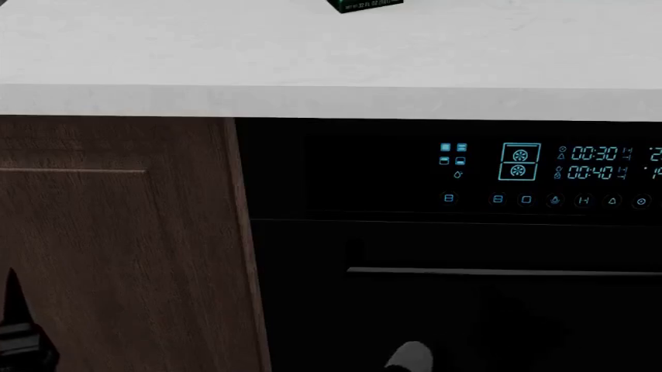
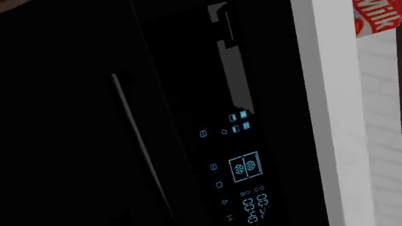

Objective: Open the dishwasher door

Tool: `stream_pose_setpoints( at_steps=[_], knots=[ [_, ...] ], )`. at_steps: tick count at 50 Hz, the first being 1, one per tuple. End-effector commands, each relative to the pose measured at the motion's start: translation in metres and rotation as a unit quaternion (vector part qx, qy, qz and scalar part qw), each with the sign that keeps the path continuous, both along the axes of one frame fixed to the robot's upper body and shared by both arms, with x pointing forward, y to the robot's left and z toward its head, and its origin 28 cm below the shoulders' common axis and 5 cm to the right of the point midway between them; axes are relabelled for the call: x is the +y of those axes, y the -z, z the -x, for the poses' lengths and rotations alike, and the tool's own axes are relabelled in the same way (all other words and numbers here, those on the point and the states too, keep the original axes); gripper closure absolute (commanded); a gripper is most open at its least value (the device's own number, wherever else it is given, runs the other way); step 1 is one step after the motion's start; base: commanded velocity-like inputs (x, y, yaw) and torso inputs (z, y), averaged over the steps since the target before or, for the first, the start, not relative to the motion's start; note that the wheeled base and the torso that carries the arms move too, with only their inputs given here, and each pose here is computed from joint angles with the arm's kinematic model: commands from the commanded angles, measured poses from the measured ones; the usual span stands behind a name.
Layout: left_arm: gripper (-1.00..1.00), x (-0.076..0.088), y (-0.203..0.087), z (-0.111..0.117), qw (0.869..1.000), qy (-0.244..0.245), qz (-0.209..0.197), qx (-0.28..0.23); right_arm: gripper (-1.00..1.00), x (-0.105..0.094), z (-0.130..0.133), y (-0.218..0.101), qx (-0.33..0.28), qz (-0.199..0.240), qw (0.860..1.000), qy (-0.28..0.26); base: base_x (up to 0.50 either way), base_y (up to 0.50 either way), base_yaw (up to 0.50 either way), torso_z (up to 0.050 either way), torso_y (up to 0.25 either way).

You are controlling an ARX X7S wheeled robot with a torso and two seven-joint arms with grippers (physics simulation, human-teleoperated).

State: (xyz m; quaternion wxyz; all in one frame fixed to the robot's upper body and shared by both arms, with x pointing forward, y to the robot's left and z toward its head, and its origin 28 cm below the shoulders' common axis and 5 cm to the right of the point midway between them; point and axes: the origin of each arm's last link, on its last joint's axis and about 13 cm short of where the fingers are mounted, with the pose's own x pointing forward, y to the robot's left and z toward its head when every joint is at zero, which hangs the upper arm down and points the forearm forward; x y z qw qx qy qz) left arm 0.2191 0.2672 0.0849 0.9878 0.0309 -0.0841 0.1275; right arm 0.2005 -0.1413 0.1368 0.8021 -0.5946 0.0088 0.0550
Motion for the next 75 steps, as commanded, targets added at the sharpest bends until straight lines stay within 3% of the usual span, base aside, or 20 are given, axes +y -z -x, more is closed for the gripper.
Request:
stream_pose_setpoints(
  at_steps=[1,13,20,24,25,35,75],
  knots=[
    [-1.0,0.0,-0.002,-0.001,1.0,-0.001,-0.004,-0.005,-1.0,0.006,-0.015,0.011,0.004,0.07,0.997,-0.014,0.0,0.0,0.0,0.0,0.0],
    [-1.0,0.001,-0.005,-0.004,1.0,0.001,-0.006,-0.008,-1.0,0.018,-0.037,0.029,0.03,0.074,0.996,-0.028,0.0,0.0,0.0,0.0,0.0],
    [-1.0,0.0,-0.006,-0.005,1.0,0.004,-0.009,-0.006,-1.0,0.018,-0.046,0.037,0.042,0.07,0.996,-0.025,0.0,0.0,0.0,0.0,0.0],
    [-1.0,0.0,-0.005,-0.006,1.0,0.002,-0.01,-0.004,-1.0,0.018,-0.05,0.041,0.043,0.1,0.994,-0.02,0.0,0.0,0.0,0.0,0.0],
    [-1.0,0.001,-0.005,-0.006,1.0,0.001,-0.01,-0.005,-1.0,0.016,-0.052,0.044,0.054,0.083,0.995,-0.015,0.0,0.0,0.0,0.0,0.0],
    [-1.0,0.002,-0.007,-0.007,1.0,-0.001,-0.009,-0.007,-1.0,0.017,-0.062,0.052,0.059,0.092,0.994,-0.014,0.0,0.0,0.0,0.0,0.0],
    [-1.0,0.004,-0.008,-0.006,1.0,-0.006,-0.008,-0.012,-1.0,0.014,-0.102,0.052,0.062,0.117,0.991,0.009,0.0,0.0,0.0,0.0,0.0]
  ],
)
